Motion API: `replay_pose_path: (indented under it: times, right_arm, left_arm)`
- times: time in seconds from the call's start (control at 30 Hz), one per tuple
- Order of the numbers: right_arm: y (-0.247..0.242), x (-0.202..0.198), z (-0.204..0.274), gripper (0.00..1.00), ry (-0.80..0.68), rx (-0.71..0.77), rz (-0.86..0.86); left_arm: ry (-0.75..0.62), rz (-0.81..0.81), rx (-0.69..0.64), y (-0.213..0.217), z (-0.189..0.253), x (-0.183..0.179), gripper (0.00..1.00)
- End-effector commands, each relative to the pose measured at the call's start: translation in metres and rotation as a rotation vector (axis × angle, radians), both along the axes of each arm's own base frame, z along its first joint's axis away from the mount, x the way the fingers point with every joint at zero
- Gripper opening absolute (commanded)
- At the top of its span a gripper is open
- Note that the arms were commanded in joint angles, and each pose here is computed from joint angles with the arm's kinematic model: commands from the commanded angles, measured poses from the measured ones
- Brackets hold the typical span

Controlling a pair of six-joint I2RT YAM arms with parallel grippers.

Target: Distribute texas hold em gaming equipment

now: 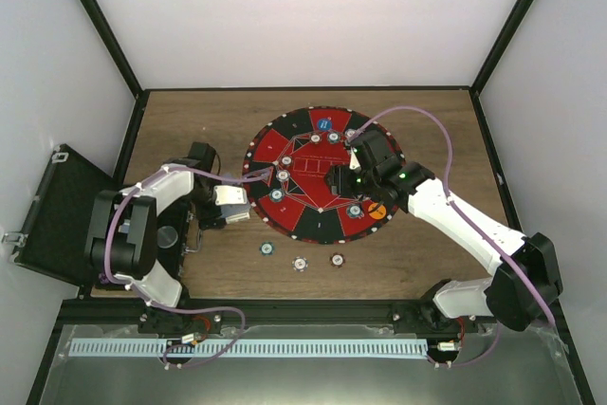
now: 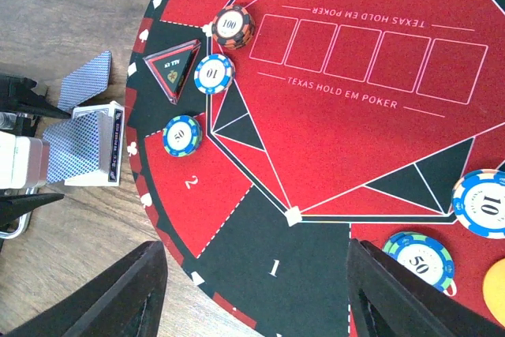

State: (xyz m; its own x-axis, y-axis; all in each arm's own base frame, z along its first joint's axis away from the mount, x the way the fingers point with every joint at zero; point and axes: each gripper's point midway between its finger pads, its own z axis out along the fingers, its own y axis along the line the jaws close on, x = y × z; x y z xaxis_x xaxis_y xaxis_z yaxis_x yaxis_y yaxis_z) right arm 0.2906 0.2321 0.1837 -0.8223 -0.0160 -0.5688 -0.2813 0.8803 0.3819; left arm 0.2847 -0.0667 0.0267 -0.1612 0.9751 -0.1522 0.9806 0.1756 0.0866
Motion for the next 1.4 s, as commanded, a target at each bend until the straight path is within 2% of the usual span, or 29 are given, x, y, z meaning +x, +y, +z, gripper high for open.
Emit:
replay_pose_path:
  times: [0.0,0.63,0.93,1.37]
  right_arm:
    - [0.0032,-0.0068,0.0086,0.64,-0.005,0.019,0.012]
    - [0.0044,-0.0116,0.0054,0.59,0.003,0.020,0.016]
    - [0.0045,-0.0130,0.0080,0.57,-0.001,0.026,0.018]
    - [0.0068,-0.0152,0.0082,0.53,0.002,0.029,0.024]
  left_arm:
    - [-0.009,-0.021,-0.008,-0.0037,-0.0008,0.0065,0.98]
    - [-0.017,-0.057,0.015,-0.0082,-0.0036,0.0077,0.85]
    - [-0.004,-0.053,0.029,-0.0062,-0.0086,0.0062,0.70]
    - [-0.012,-0.050,0.034,-0.0052,-0.0081,0.0063,0.58]
